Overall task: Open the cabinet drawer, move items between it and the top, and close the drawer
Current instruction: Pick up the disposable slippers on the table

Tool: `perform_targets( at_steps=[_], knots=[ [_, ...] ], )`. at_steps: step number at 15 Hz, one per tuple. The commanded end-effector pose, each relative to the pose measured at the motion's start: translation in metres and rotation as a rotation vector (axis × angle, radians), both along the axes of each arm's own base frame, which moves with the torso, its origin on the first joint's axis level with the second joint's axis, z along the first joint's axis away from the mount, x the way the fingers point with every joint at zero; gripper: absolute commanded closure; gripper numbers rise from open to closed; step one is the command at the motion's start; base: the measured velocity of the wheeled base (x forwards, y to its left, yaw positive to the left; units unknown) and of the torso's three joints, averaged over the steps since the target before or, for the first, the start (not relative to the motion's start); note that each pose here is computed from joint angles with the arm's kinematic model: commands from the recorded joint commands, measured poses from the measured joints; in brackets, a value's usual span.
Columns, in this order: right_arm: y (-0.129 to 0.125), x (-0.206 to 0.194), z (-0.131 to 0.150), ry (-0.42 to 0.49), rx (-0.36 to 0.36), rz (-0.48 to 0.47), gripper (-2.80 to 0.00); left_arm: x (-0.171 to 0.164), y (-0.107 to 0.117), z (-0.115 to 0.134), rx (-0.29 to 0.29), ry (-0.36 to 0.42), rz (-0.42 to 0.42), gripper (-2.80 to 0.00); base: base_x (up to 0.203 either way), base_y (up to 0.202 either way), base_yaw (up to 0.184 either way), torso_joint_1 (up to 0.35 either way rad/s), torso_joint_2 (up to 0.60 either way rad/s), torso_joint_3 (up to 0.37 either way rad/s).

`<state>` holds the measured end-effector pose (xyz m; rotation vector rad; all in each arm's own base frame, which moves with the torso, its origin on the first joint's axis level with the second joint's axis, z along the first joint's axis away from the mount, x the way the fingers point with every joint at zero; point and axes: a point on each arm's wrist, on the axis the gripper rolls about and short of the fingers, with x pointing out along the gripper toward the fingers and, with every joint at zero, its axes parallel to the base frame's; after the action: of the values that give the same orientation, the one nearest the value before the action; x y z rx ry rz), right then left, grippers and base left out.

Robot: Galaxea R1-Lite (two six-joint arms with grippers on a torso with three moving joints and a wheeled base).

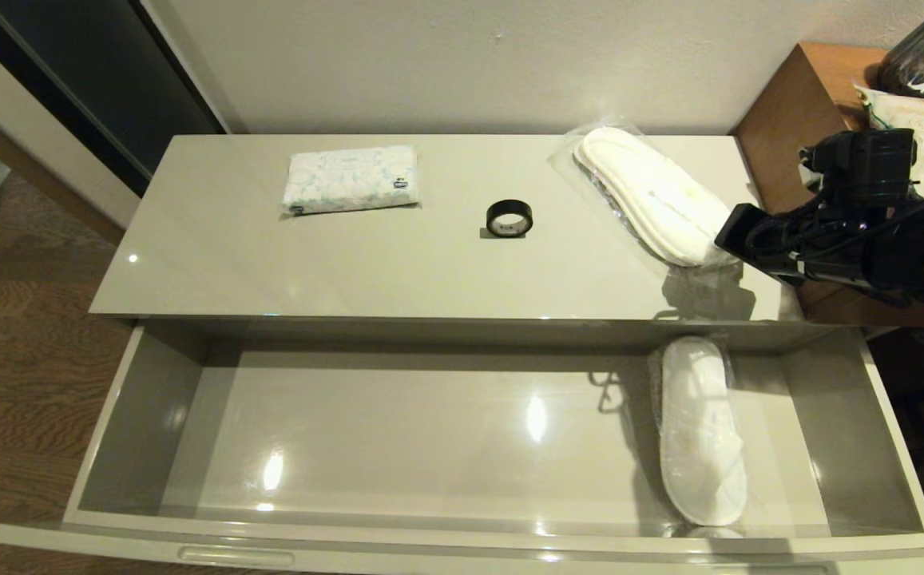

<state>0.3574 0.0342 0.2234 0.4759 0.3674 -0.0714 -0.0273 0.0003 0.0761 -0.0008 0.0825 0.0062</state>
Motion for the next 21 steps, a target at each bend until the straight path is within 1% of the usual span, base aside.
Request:
perform_targets(
  at_steps=[1,2,3,6,8,9,11,15,21],
  knots=[
    [0.003,-0.003,0.005,-0.002,-0.021,-0.02,-2.8,0.0,0.0,0.0,0.0,0.0,0.0,0.0,0.0,0.0,0.0,0.0,0.0,0.0],
    [0.005,-0.003,0.005,-0.005,-0.038,-0.044,-2.8,0.0,0.0,0.0,0.0,0.0,0.0,0.0,0.0,0.0,0.0,0.0,0.0,0.0],
    [0.007,-0.005,0.006,-0.01,-0.046,-0.039,-2.8,0.0,0.0,0.0,0.0,0.0,0.0,0.0,0.0,0.0,0.0,0.0,0.0,0.0],
    [0.012,-0.008,0.007,-0.016,-0.052,-0.041,-2.8,0.0,0.0,0.0,0.0,0.0,0.0,0.0,0.0,0.0,0.0,0.0,0.0,0.0],
    [0.012,-0.006,0.009,-0.051,-0.049,-0.051,-2.8,0.0,0.0,0.0,0.0,0.0,0.0,0.0,0.0,0.0,0.0,0.0,0.0,0.0],
    [0.011,-0.005,0.01,-0.069,-0.052,-0.067,-2.8,0.0,0.0,0.0,0.0,0.0,0.0,0.0,0.0,0.0,0.0,0.0,0.0,0.0],
    [0.01,0.0,0.007,-0.079,-0.073,-0.129,-2.8,0.0,0.0,0.0,0.0,0.0,0.0,0.0,0.0,0.0,0.0,0.0,0.0,0.0],
    [0.011,0.008,-0.008,-0.041,-0.076,-0.136,-2.8,0.0,0.0,0.0,0.0,0.0,0.0,0.0,0.0,0.0,0.0,0.0,0.0,0.0],
    [0.019,0.01,-0.025,0.013,-0.069,-0.086,-2.8,0.0,0.0,0.0,0.0,0.0,-0.001,0.0,0.0,0.0,0.0,0.0,0.0,0.0]
  ],
)
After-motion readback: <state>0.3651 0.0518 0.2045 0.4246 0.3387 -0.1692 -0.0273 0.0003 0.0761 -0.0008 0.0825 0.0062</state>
